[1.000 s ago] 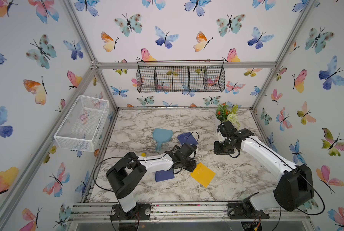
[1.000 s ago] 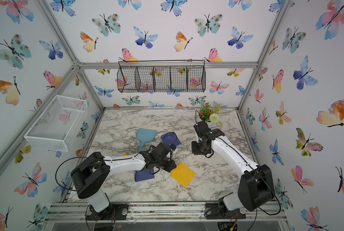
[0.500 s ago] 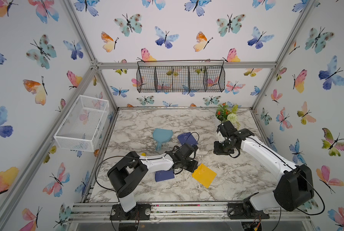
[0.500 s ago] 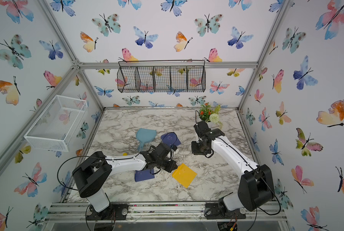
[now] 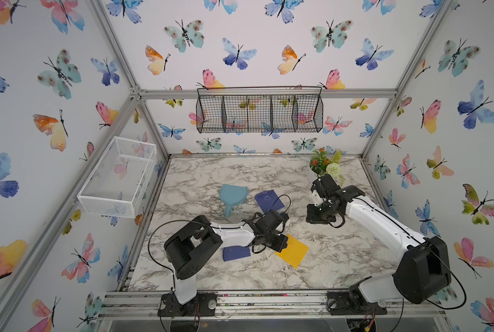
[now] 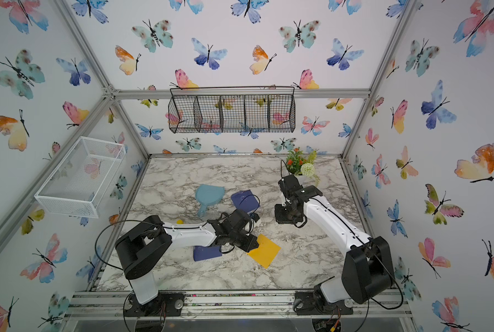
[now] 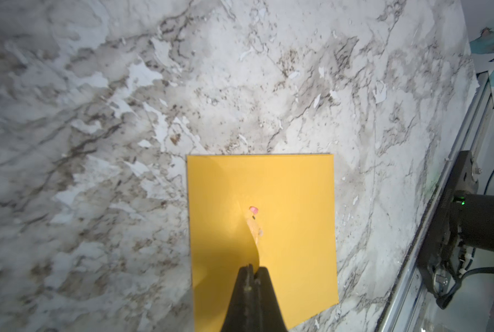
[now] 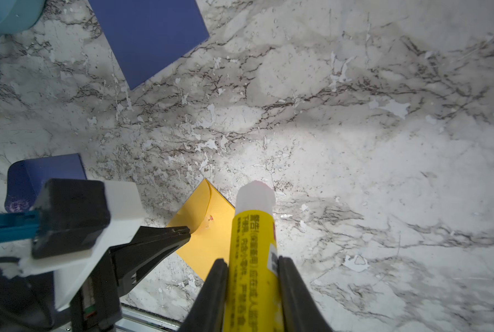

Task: Seal the envelope with a glue stick
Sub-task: Apply the envelope at the center of the board, then seal the envelope at the center of the board.

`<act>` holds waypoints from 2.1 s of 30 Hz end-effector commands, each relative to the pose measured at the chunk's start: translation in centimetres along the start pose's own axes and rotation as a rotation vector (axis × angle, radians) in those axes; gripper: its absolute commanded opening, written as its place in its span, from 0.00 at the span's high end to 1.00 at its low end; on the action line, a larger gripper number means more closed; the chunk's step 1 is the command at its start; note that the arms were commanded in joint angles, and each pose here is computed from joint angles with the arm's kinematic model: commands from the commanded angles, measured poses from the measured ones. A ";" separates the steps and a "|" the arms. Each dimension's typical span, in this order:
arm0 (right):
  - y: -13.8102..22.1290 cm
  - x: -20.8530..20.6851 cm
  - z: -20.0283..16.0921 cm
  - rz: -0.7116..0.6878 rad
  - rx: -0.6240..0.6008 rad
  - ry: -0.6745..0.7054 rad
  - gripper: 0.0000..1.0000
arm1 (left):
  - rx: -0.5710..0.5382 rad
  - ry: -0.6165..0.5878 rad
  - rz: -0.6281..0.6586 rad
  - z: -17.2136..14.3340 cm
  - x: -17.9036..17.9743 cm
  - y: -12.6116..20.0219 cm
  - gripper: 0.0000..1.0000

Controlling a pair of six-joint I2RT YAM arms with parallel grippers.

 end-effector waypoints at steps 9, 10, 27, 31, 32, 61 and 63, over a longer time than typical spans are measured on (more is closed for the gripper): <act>0.1 -0.3 -0.4 0.008 0.023 0.009 0.98 | 0.060 0.019 0.010 -0.6 0.4 -1.2 0.85; 0.1 -0.3 -0.4 0.010 0.025 0.010 0.98 | 0.071 0.026 0.015 -0.8 0.4 -1.3 0.83; 0.0 -0.2 -0.3 0.005 0.043 0.020 0.98 | 0.241 -0.063 0.279 -2.5 0.6 -3.2 0.95; 0.2 -0.2 -0.3 0.006 0.039 0.020 0.98 | 0.290 -0.104 0.342 -3.1 0.3 -3.6 0.99; 0.2 -0.2 -0.3 0.005 0.038 0.022 0.98 | 0.299 -0.111 0.359 -3.2 0.3 -3.6 0.99; 1.5 0.0 -0.1 0.014 0.002 0.023 0.98 | 0.037 -0.126 0.282 2.1 -1.6 1.7 1.00; 1.6 0.1 -0.1 0.018 0.001 0.024 0.98 | 0.054 -0.125 0.273 1.8 -1.5 1.3 1.00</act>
Point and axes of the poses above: each gripper's point midway between its finger pads, its own y axis back along the fingers, its own x axis along the line the jaws close on, z = x × y, the point moved 10 cm from there along y, back along the fingers, and after that the axes turned 14 degrees about -y, right-handed, at the moved point
